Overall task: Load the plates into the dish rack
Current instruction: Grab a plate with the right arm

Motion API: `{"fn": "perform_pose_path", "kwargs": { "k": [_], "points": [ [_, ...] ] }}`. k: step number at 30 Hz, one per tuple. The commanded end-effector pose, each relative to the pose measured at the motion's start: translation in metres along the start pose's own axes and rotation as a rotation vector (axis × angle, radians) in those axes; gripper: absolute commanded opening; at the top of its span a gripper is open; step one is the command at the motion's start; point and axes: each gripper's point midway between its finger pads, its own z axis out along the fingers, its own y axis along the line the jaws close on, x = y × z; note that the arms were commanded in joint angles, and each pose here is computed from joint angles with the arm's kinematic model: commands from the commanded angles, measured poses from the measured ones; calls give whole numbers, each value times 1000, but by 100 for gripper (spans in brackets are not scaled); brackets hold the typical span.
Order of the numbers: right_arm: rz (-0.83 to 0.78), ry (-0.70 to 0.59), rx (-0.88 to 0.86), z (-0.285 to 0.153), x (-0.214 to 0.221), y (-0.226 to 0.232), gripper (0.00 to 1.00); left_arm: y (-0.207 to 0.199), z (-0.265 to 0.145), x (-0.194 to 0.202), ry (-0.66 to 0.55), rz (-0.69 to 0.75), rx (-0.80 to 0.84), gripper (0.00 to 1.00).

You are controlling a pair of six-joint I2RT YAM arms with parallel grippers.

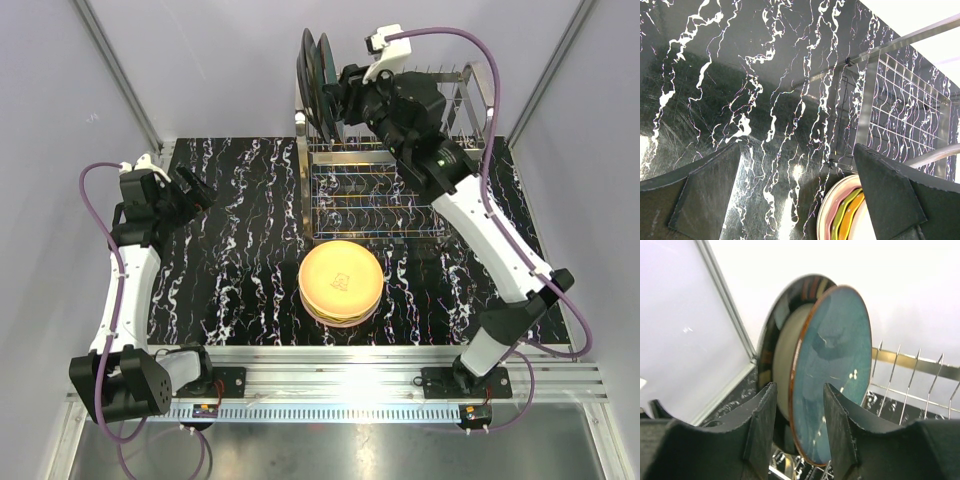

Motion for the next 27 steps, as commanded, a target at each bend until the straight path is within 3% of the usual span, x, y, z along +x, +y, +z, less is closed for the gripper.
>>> {"fn": "perform_pose_path", "kwargs": {
  "k": [1, 8, 15, 21, 27],
  "points": [
    [41, -127, -52, -21, -48, 10, 49, -15, -4, -19, -53, 13, 53, 99],
    [59, -139, -72, -37, -55, 12, 50, -15, -4, -18, -52, 13, 51, 99],
    [65, -176, -93, -83, -58, 9, 53, -15, -3, -18, -50, 14, 52, 99],
    [43, -162, -167, -134, -36, 11, 53, -15, -2, -17, -45, 11, 60, 99],
    [58, -85, -210, -181, 13, 9, 53, -16, -4, -17, -51, 14, 61, 99]
  ]
}}
